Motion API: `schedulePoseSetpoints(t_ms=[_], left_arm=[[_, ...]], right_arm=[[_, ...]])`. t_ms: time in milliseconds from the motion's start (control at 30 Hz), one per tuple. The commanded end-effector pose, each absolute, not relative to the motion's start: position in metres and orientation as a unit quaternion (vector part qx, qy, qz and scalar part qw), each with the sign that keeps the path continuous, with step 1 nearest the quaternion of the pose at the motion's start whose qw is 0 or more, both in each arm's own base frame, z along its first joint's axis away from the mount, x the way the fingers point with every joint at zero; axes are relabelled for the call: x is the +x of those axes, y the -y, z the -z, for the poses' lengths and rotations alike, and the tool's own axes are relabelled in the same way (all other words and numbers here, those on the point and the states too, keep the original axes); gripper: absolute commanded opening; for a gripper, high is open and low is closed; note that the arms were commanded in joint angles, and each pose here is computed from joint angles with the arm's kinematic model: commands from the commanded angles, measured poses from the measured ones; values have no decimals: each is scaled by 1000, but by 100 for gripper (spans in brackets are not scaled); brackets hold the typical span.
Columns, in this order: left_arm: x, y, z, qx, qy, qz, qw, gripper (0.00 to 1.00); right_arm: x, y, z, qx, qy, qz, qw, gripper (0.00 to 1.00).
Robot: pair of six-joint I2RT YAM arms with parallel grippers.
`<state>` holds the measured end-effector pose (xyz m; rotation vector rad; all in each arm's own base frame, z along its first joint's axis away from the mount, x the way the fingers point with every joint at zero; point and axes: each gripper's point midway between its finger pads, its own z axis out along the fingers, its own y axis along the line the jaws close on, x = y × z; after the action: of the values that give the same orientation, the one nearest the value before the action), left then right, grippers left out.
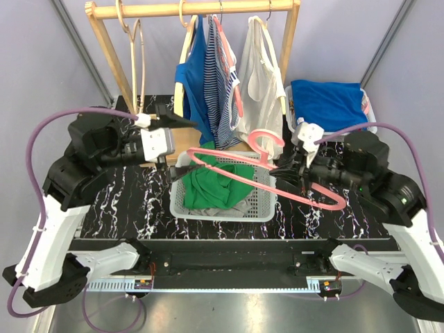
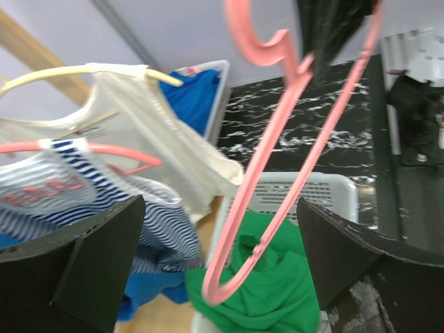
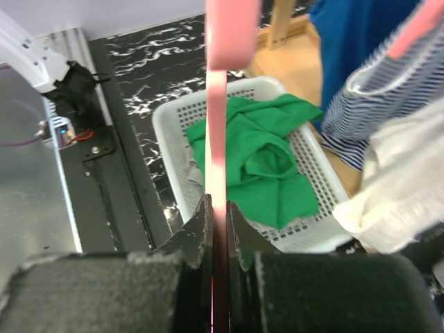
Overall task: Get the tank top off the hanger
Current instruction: Place the hanger at the clothesline.
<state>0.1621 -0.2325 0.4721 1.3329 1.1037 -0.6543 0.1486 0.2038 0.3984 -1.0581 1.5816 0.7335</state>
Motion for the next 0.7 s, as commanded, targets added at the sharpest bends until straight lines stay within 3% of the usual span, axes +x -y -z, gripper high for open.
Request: schedulePoseSetpoints(t_ms=[0,367,567,667], left_arm=[[154,251,-436,600,-475,343,545,99],[153,266,-430,600,-467,383,524,95],[141,264,-433,597,-464,402,516,84],[139,262,-430,598,-464,403,514,68]], right_arm=[[141,-229,-429,-477,-586,-360,547,0],[142,-252,-435,-492,-559,-409,527,0],[148,-261,-431,-498,-557,-416,519,0],[153,-267,-432,-498,-552,-420,520,0]])
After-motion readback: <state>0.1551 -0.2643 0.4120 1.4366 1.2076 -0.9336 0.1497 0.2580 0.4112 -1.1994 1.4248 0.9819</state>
